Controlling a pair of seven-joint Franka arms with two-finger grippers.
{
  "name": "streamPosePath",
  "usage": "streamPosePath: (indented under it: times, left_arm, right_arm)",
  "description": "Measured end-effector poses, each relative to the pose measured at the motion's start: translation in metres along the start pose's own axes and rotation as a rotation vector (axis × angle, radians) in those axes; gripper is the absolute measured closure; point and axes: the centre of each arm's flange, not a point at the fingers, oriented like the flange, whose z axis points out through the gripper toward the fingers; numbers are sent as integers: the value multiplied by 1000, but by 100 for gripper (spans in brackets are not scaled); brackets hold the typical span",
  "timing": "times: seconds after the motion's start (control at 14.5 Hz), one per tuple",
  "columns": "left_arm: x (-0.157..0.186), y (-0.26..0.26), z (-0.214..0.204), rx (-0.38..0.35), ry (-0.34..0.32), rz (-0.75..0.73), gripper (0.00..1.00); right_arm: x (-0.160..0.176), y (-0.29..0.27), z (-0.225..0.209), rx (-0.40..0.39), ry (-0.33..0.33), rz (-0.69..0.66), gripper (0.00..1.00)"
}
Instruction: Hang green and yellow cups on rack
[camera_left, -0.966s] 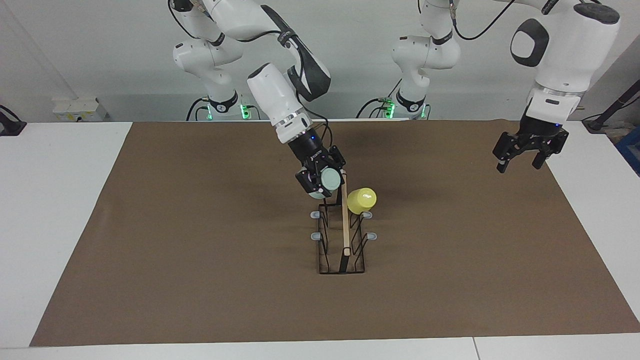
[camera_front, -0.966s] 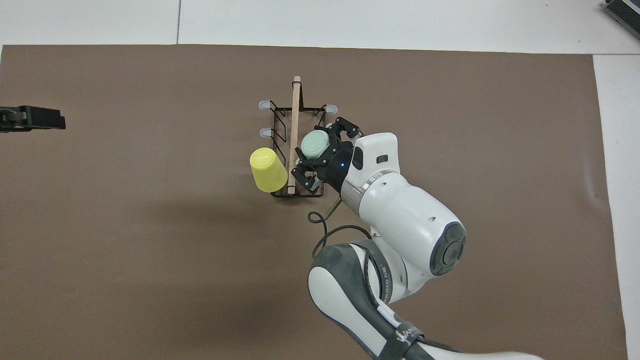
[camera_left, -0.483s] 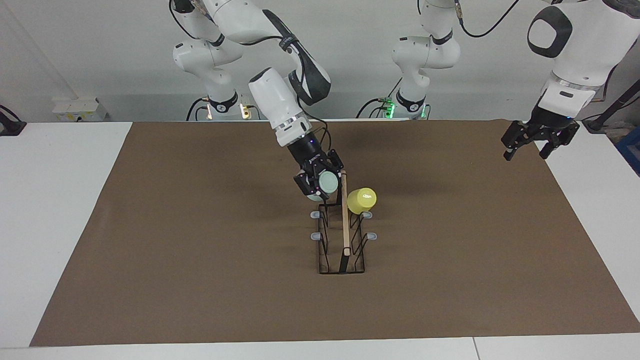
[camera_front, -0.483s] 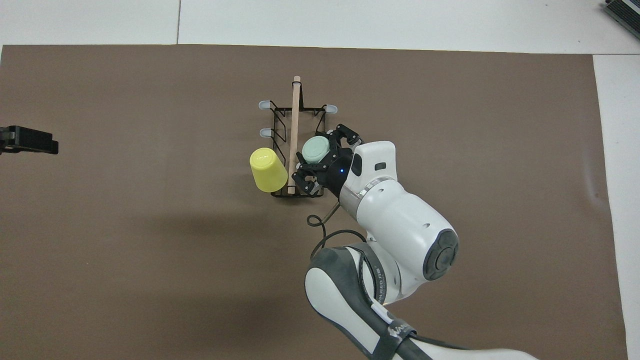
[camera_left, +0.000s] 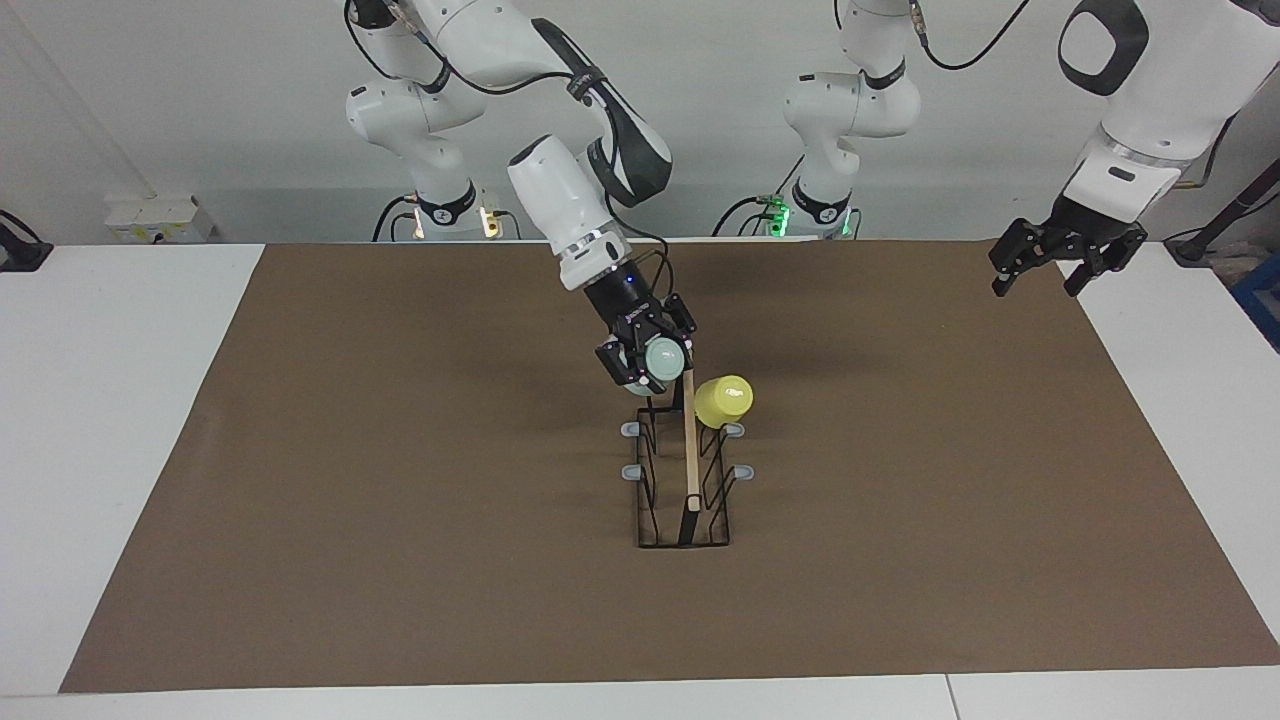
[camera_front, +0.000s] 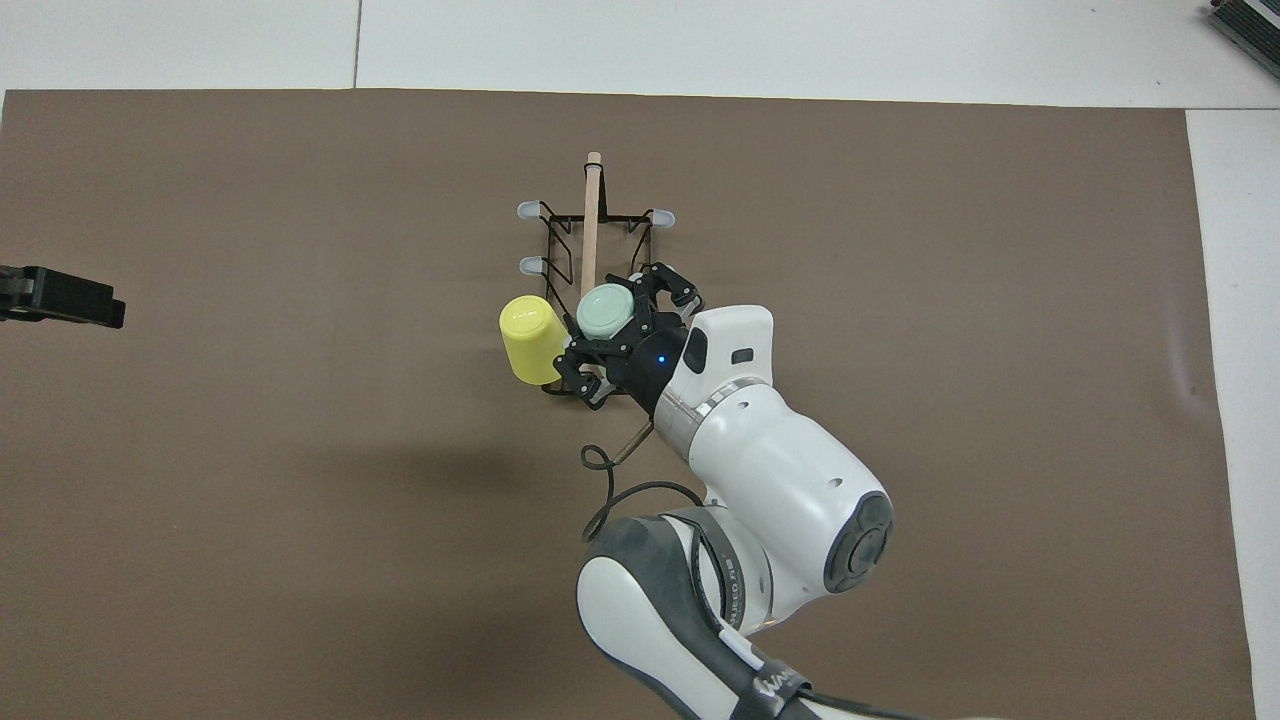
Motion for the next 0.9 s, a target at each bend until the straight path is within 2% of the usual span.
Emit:
streamPosePath:
  times: [0.28,0.41,0.69,0.76,0.9]
  left_arm:
    - [0,13,-1,-2,-12,24,0]
    - [0,16,-1,-2,-13,28,0]
    - [1,19,0,-3,-13,35,0]
    - [1,20,1,-3,-15,35,0]
    - [1,20,3,-3,-19,36,0]
  right_arm:
    - [29,42,-1,130,-41,-38,41]
    - [30,71,-4,179,-70,-64,41]
    - [36,112,-15,330,-126,-49,41]
    - [36,123,-19,361,-117,-27,41]
    - [39,140,-28,426,-33,39,41]
